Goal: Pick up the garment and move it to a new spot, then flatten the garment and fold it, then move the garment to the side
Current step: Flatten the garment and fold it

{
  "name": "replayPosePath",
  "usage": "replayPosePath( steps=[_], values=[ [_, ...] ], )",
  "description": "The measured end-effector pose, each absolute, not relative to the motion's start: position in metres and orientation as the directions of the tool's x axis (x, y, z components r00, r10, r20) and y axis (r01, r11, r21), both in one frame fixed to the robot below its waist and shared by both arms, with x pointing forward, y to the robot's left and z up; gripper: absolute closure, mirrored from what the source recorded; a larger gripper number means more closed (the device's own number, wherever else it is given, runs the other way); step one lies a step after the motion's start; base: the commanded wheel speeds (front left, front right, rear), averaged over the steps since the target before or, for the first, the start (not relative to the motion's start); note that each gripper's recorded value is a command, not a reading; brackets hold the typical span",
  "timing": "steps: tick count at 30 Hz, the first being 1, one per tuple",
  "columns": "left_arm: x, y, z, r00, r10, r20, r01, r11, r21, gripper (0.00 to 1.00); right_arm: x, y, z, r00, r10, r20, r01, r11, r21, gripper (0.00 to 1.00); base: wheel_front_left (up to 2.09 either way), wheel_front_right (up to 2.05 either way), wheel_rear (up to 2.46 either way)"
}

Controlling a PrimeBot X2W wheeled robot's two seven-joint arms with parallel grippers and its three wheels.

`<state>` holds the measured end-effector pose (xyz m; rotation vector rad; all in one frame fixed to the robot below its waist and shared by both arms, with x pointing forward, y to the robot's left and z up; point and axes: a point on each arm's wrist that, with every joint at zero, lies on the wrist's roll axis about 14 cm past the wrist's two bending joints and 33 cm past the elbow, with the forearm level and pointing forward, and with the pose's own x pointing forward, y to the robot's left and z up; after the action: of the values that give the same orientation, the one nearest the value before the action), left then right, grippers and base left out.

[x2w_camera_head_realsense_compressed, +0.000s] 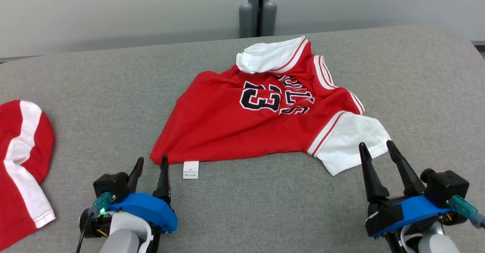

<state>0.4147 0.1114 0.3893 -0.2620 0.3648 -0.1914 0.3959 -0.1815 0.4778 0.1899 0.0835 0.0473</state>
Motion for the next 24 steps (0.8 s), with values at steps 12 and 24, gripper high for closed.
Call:
replayPosePath(
  steps=[12, 24],
  values=[
    [0.403, 0.142, 0.45, 0.986, -0.131, -0.105, 0.095, 0.951, -0.294, 0.0, 0.39, -0.193, 0.492, 0.999, 0.018, -0.032, -0.011, 0.979, 0.205, 0.0, 0.0, 0.0, 0.0],
    [0.377, 0.154, 0.49, 0.992, -0.121, 0.032, 0.125, 0.966, -0.227, 0.0, 0.38, -0.209, 0.499, 0.999, -0.026, -0.025, 0.03, 0.982, 0.188, 0.0, 0.0, 0.0, 0.0]
  ],
)
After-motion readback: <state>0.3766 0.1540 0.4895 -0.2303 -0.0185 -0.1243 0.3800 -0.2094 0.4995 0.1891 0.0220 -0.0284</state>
